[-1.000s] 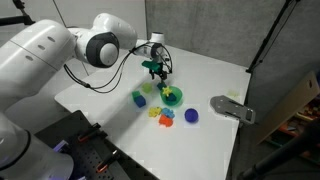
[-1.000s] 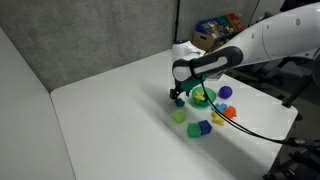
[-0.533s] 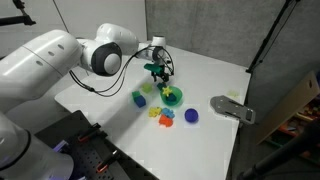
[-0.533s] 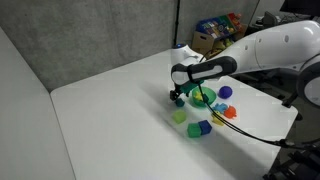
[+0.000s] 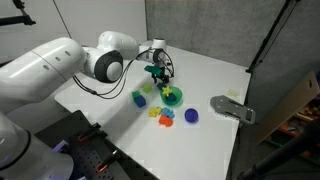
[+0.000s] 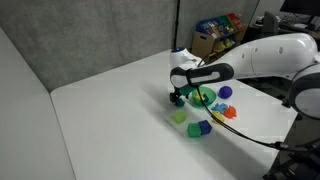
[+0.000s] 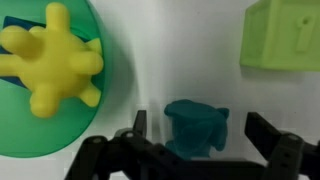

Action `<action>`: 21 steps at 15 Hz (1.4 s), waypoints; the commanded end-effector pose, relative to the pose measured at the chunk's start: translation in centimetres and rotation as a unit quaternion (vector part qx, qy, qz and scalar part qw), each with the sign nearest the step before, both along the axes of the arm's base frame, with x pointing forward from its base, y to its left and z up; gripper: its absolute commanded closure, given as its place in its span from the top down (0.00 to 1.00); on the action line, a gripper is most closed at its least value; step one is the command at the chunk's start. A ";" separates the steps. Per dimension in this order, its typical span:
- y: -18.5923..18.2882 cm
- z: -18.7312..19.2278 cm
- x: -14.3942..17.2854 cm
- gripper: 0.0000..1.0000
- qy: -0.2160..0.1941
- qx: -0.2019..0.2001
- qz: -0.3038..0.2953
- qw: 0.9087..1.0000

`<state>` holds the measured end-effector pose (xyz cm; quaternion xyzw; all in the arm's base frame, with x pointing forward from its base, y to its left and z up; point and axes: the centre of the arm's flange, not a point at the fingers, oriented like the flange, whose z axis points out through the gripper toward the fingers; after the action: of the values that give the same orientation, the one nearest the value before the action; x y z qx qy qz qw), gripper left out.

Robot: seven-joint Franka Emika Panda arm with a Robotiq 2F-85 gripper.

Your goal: Put the green bear toy in the green bowl

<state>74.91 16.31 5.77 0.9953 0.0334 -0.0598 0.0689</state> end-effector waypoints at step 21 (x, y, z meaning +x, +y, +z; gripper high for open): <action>-4.3 13.0 3.8 0.16 -0.067 -0.040 -0.084 0.993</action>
<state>78.93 13.74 16.32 0.9952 -0.0340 0.0065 0.0912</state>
